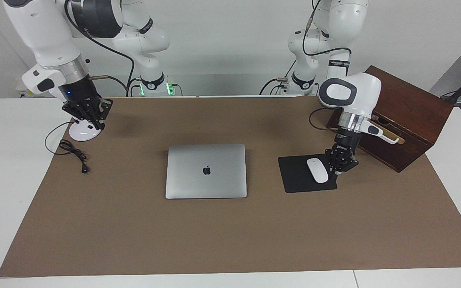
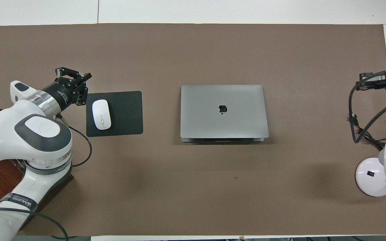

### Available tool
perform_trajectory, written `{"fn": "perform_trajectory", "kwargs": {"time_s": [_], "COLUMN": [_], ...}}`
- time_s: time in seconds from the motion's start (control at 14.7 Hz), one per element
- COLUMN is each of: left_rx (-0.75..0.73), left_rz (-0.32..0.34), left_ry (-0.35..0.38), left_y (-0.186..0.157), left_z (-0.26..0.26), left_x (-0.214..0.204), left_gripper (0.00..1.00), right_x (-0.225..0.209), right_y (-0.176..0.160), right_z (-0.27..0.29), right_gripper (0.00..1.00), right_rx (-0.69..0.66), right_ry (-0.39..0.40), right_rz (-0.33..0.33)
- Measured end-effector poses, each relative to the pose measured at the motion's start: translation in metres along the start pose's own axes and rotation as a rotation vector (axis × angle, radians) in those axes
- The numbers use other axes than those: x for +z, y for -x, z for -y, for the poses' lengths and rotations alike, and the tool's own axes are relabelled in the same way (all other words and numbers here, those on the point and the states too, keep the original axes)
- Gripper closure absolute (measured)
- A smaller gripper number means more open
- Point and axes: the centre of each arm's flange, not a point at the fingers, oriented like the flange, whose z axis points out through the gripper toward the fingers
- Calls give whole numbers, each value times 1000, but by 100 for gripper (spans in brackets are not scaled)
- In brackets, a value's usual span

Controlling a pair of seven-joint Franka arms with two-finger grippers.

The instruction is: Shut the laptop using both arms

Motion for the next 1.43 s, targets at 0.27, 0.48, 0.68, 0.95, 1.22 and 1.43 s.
{"fn": "perform_trajectory", "kwargs": {"time_s": [0.27, 0.48, 0.68, 0.95, 1.22, 1.43], "left_rx": [211, 351, 503, 722, 822, 938], "left_rz": [-31, -71, -64, 4, 106, 143], "left_ry": [18, 31, -5, -176, -421, -695], "left_y": [-10, -23, -35, -48, -54, -51], "left_z": [-33, -63, -97, -142, -133, -114], "left_x": [-1, -6, -12, -28, -37, -58], "left_gripper": [99, 99, 99, 99, 99, 99], "right_x": [-10, -28, -43, -45, -45, -46], "right_y": [6, 21, 34, 40, 42, 43], "right_z": [-11, -13, -16, -20, -24, -23], "right_gripper": [60, 44, 11, 0, 0, 0], "right_rx": [-61, -62, -52, -41, -6, 12], "right_ry": [27, 32, 34, 34, 34, 36], "right_rz": [1, 21, 30, 55, 64, 64]}}
